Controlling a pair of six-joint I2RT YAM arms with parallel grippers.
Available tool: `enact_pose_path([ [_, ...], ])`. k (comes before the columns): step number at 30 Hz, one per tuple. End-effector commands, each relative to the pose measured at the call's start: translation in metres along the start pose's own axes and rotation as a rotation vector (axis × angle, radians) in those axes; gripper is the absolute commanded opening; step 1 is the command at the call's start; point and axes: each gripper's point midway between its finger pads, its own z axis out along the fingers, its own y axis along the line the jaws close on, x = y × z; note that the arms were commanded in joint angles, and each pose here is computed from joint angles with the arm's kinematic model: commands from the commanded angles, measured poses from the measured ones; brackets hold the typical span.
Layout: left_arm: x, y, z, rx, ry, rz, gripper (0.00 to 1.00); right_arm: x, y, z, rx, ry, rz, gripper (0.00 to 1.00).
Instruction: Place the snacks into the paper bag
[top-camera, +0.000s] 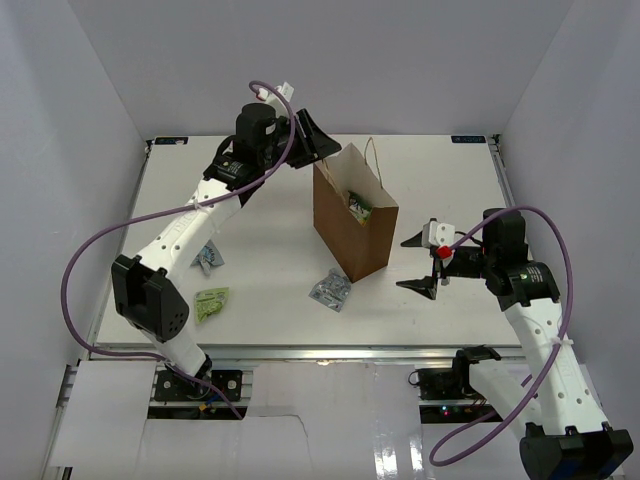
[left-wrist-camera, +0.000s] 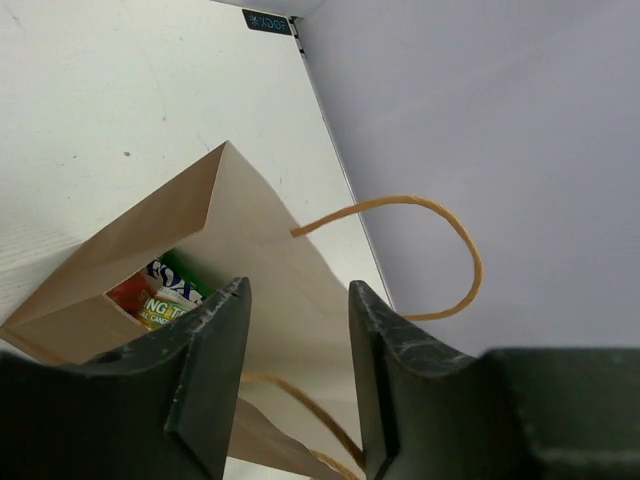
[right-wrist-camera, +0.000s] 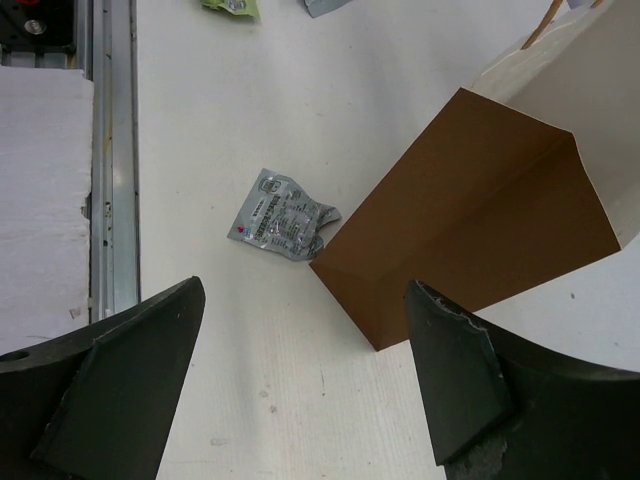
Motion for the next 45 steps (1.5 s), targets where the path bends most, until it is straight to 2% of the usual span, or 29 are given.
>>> enact_pose_path([
  [1, -0.006, -0.011, -0.005, 0.033, -0.009, 0.032, 0.55, -0.015, 0.0, 0.001, -0.023, -0.048, -0.043, 0.87],
  [4, -0.016, -0.019, -0.008, 0.047, -0.033, 0.064, 0.65, -0.017, 0.012, 0.005, -0.094, -0.061, -0.046, 0.88],
  [5, -0.02, -0.023, -0.01, 0.053, -0.045, 0.079, 0.67, -0.019, 0.017, 0.01, -0.142, -0.068, -0.112, 0.88],
  [7, -0.034, -0.036, -0.018, 0.076, -0.081, 0.133, 0.72, -0.013, 0.037, 0.014, -0.237, -0.052, -0.141, 0.88],
  [8, -0.042, -0.042, -0.025, 0.082, -0.107, 0.16, 0.74, -0.008, 0.043, 0.019, -0.283, -0.042, -0.178, 0.88],
  [9, -0.049, -0.049, -0.031, 0.09, -0.129, 0.186, 0.77, -0.003, 0.054, 0.027, -0.351, -0.026, -0.298, 0.88],
  [13, -0.065, -0.058, -0.069, 0.057, -0.221, 0.323, 0.87, 0.036, 0.075, 0.047, -0.539, 0.115, -0.491, 0.88],
  [14, -0.075, -0.067, -0.096, 0.042, -0.284, 0.348, 0.88, 0.044, 0.079, 0.053, -0.584, 0.162, -0.573, 0.88],
  [15, -0.076, -0.065, -0.108, 0.022, -0.305, 0.363, 0.88, 0.047, 0.08, 0.059, -0.606, 0.183, -0.606, 0.88],
  [16, -0.062, -0.046, -0.112, -0.028, -0.288, 0.376, 0.9, 0.055, 0.08, 0.066, -0.635, 0.218, -0.614, 0.88],
  [17, -0.057, -0.037, -0.123, -0.066, -0.293, 0.372, 0.91, 0.054, 0.076, 0.081, -0.624, 0.245, -0.684, 0.89],
  [18, -0.064, -0.04, -0.157, -0.098, -0.37, 0.374, 0.92, 0.054, 0.074, 0.09, -0.611, 0.268, -0.668, 0.89],
  [19, -0.043, -0.014, -0.16, -0.161, -0.336, 0.361, 0.93, 0.062, 0.073, 0.102, -0.619, 0.301, -0.66, 0.89],
  [20, -0.036, -0.005, -0.172, -0.192, -0.342, 0.353, 0.94, 0.061, 0.077, 0.113, -0.623, 0.312, -0.679, 0.9],
  [21, -0.03, -0.001, -0.201, -0.224, -0.376, 0.339, 0.95, 0.061, 0.062, 0.126, -0.572, 0.357, -0.717, 0.9],
  [23, 0.0, 0.027, -0.229, -0.305, -0.357, 0.285, 0.95, 0.082, 0.059, 0.15, -0.611, 0.459, -0.666, 0.92],
  [26, 0.037, 0.06, -0.254, -0.392, -0.325, 0.189, 0.95, 0.085, 0.052, 0.168, -0.622, 0.489, -0.629, 0.96],
  [28, 0.047, 0.061, -0.281, -0.381, -0.381, 0.141, 0.95, 0.09, 0.048, 0.181, -0.645, 0.505, -0.633, 0.96],
  [29, 0.062, 0.074, -0.284, -0.406, -0.361, 0.091, 0.96, 0.092, 0.047, 0.185, -0.651, 0.507, -0.636, 0.96],
  [34, 0.09, 0.091, -0.312, -0.434, -0.38, -0.01, 0.98, 0.114, 0.037, 0.211, -0.672, 0.586, -0.62, 0.94],
  [41, 0.098, 0.098, -0.319, -0.462, -0.37, -0.028, 0.98, 0.153, 0.041, 0.217, -0.726, 0.707, -0.568, 0.87],
  [45, 0.102, 0.102, -0.312, -0.474, -0.347, -0.036, 0.98, 0.166, 0.044, 0.215, -0.751, 0.753, -0.538, 0.79],
])
